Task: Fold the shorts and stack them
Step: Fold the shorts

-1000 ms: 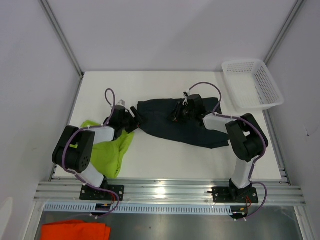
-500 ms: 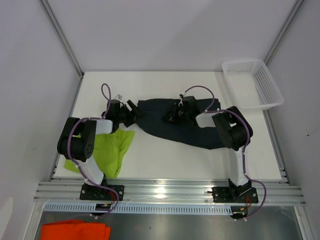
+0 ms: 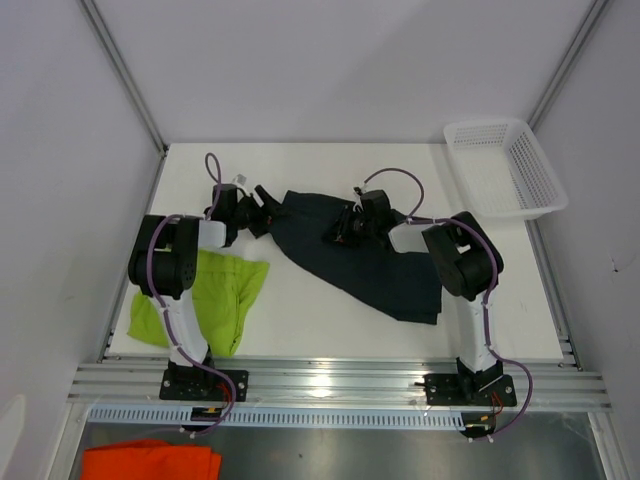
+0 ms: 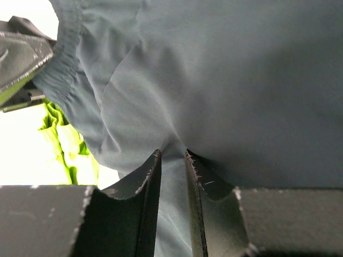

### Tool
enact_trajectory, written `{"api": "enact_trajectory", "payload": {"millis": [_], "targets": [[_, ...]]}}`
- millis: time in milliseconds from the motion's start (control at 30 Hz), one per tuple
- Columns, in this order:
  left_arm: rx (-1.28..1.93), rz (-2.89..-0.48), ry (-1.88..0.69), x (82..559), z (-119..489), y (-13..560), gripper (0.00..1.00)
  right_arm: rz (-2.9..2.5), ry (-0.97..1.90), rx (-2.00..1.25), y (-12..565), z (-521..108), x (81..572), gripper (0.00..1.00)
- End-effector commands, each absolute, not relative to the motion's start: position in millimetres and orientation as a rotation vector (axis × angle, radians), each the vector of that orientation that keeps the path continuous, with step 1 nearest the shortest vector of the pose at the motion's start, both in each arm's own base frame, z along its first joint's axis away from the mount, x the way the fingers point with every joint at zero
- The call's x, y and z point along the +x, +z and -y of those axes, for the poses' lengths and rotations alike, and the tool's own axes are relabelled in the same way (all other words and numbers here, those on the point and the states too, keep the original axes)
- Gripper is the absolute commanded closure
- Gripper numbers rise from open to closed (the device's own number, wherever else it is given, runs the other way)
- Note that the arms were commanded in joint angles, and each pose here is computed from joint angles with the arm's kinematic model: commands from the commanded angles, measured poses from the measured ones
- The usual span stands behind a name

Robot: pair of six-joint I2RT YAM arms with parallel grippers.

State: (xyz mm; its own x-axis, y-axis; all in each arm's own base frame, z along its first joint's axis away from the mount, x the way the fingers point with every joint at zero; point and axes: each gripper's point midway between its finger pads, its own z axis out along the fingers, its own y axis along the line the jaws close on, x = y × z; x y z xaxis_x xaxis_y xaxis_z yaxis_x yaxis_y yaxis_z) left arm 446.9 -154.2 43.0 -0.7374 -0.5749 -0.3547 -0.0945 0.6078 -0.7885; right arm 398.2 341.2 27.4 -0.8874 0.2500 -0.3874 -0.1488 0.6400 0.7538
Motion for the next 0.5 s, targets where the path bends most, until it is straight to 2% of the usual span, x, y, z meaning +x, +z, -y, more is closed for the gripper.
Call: {"api": "enact_trajectory", "payload": {"millis": [0, 267, 333, 367, 467], "targets": [[-0.476, -2.320, -1.078, 439, 153, 22, 0.20, -2.579, 1.007, 0.057, -28, -322, 375, 0.73], [-0.483, -2.374, -1.043, 441, 145, 15, 0.20, -2.621, 0.954, -0.022, -34, -305, 371, 0.73], [-0.487, -2.398, -1.053, 438, 147, 10, 0.27, -2.633, 0.941, -0.033, -34, -302, 369, 0.73], [-0.488, -2.399, -1.057, 438, 147, 9, 0.36, -2.627, 0.942, -0.033, -32, -301, 370, 0.73], [-0.481, -2.393, -1.051, 440, 148, 9, 0.55, -2.616, 0.953, -0.045, -27, -302, 369, 0.73]]}}
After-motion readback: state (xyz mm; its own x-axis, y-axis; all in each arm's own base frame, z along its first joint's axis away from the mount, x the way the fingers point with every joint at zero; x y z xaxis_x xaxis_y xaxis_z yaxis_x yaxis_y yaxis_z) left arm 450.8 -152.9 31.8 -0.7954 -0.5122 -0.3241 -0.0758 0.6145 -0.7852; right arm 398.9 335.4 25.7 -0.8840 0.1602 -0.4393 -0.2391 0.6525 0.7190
